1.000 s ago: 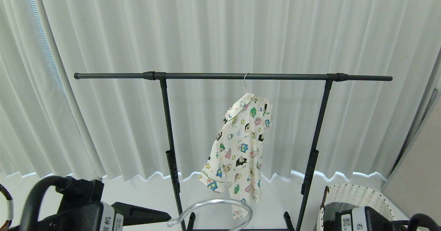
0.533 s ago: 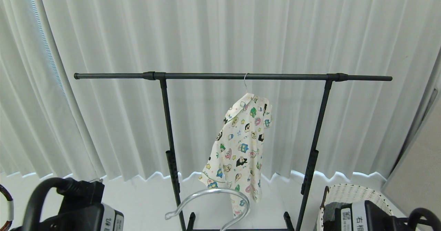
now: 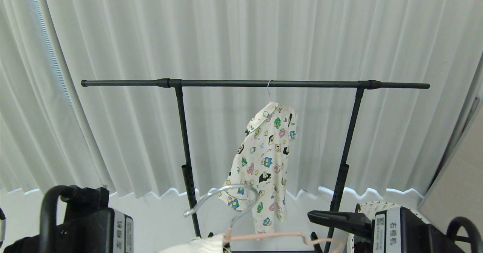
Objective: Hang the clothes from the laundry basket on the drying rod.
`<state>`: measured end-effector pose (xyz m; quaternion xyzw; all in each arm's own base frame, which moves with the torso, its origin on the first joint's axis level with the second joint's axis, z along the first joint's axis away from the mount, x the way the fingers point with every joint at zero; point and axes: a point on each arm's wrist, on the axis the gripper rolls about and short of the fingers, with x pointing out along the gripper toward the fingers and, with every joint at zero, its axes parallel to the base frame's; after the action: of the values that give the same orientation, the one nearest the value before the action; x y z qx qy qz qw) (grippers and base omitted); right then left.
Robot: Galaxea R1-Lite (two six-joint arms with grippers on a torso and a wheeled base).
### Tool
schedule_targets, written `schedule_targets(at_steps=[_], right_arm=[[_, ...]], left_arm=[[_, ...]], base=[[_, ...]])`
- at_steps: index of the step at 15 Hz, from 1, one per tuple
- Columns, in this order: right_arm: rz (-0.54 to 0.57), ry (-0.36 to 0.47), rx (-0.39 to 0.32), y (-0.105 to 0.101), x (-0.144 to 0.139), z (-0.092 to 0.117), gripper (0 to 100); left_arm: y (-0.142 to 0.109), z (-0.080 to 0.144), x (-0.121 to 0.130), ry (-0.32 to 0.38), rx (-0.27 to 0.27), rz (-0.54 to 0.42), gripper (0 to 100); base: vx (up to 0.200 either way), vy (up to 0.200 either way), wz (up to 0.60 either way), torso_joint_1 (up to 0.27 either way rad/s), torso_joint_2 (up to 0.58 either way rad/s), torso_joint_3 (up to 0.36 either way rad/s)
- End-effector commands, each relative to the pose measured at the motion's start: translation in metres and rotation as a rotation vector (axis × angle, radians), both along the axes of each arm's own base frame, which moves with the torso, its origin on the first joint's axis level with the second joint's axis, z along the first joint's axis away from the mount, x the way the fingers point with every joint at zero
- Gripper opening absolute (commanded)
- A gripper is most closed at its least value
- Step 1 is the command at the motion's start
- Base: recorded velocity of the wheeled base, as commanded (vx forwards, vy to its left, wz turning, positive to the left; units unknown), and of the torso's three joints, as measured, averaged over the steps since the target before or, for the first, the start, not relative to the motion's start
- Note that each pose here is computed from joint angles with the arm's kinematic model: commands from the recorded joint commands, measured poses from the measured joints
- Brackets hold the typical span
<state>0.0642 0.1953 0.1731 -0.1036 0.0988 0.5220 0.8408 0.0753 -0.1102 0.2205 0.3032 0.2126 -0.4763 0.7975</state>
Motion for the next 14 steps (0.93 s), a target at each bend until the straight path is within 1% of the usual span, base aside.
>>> schedule_targets(at_steps=[1,2,3,4,5,6,7,8,10,12,13,14], right_arm=[[-0.044,0.001,-0.008,-0.007,0.006,-0.002,100],[-0.067,0.005,-0.019,-0.011,0.010,-0.005,100],[-0.095,0.011,-0.032,-0.015,0.014,-0.009,100],[-0.116,0.022,-0.037,-0.016,0.018,-0.011,100],[-0.130,0.042,-0.029,-0.014,0.021,-0.011,100],[-0.143,0.079,-0.012,-0.006,0.024,-0.011,100],[-0.161,0.123,0.016,0.003,0.028,-0.009,100],[-0.178,0.156,0.050,0.013,0.033,-0.005,100],[-0.193,0.185,0.110,0.034,0.043,0.006,100],[-0.197,0.198,0.110,0.046,0.049,0.004,100],[-0.199,0.203,0.112,0.047,0.049,0.004,100],[-0.203,0.224,0.127,0.051,0.050,0.004,100]], left_arm=[[0.007,0.000,-0.004,-0.033,-0.001,0.032,0],[0.010,0.002,-0.005,-0.049,-0.005,0.049,0],[0.012,0.005,-0.003,-0.066,-0.021,0.084,0],[0.013,0.009,0.003,-0.094,-0.064,0.130,0],[0.011,0.015,0.009,-0.131,-0.109,0.156,0],[0.008,0.022,0.013,-0.161,-0.149,0.164,0],[0.004,0.027,0.017,-0.176,-0.175,0.171,0],[0.003,0.033,0.018,-0.192,-0.195,0.171,0],[0.002,0.039,0.019,-0.205,-0.216,0.172,0],[0.002,0.047,0.019,-0.221,-0.241,0.173,0],[0.001,0.049,0.019,-0.225,-0.244,0.171,0],[0.001,0.052,0.019,-0.231,-0.254,0.170,0]], base=[[0.000,0.000,0.00,0.000,0.00,0.000],[0.000,0.000,0.00,0.000,0.00,0.000],[0.000,0.000,0.00,0.000,0.00,0.000],[0.000,0.000,0.00,0.000,0.00,0.000],[0.000,0.000,0.00,0.000,0.00,0.000],[0.000,0.000,0.00,0.000,0.00,0.000],[0.000,0.000,0.00,0.000,0.00,0.000],[0.000,0.000,0.00,0.000,0.00,0.000],[0.000,0.000,0.00,0.000,0.00,0.000],[0.000,0.000,0.00,0.000,0.00,0.000],[0.000,0.000,0.00,0.000,0.00,0.000],[0.000,0.000,0.00,0.000,0.00,0.000]])
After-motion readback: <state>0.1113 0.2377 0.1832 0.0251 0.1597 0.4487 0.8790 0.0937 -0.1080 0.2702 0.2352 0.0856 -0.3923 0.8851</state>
